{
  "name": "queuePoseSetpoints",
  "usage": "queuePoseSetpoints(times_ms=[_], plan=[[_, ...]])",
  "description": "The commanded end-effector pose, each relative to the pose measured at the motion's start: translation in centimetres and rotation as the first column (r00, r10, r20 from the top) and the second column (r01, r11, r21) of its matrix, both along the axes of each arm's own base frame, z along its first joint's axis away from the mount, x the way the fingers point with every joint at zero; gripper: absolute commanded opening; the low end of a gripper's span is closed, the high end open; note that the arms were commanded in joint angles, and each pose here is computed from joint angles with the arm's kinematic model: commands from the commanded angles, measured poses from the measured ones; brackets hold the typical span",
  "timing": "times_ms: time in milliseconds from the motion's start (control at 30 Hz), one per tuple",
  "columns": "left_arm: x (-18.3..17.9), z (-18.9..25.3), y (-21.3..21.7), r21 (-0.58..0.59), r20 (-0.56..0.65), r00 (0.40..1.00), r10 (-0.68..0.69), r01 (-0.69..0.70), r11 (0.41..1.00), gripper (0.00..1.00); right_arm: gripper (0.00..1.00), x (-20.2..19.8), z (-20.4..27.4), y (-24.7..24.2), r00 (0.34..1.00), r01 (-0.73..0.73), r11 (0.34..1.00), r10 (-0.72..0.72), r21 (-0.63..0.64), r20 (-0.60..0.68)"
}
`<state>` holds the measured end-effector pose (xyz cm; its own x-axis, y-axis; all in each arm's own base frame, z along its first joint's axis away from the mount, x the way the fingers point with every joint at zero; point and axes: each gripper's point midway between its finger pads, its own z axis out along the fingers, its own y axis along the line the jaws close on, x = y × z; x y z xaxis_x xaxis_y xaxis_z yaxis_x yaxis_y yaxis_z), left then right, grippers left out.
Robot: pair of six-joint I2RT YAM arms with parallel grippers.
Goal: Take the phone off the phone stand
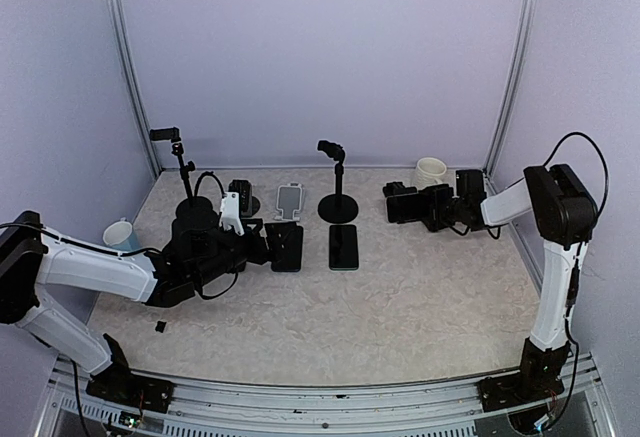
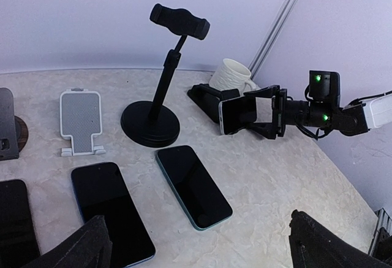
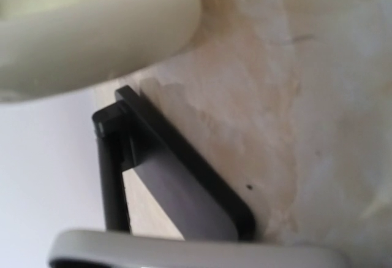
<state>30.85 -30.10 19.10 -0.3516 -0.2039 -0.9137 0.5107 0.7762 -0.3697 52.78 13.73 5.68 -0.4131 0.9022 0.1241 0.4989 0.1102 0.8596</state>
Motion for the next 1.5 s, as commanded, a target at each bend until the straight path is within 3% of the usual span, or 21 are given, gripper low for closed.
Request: queuePoseSetpoints(times_ms=[0, 1033, 1233, 1467], plan=[[-0.2, 1.0, 0.2, -0.028, 0.024, 1.0, -0.005, 0.005, 1.0, 0.99, 0.57, -1.0, 0.5, 1.6, 0.998, -0.064, 0.998, 0.064, -0.004, 0.018], [-0.3, 1.5, -0.1, -0.028, 0.037, 0.999, -0.009, 0.01, 1.0, 0.99, 0.57, 0.8, 7.2, 1.9, 0.963, -0.094, 0.993, 0.108, -0.069, 0.247], [-0.3, 1.4, 0.1, -0.023, 0.038, 0.999, -0.006, 0.006, 1.0, 0.99, 0.55, 1.0, 10.3, 1.8, 0.943, -0.116, 0.978, 0.164, -0.176, 0.289], [-0.2, 1.5, 0.0, -0.023, 0.043, 0.999, -0.002, 0.003, 1.0, 0.99, 0.49, -0.4, 13.8, 2.0, 0.91, -0.209, 0.904, 0.319, -0.373, 0.264]])
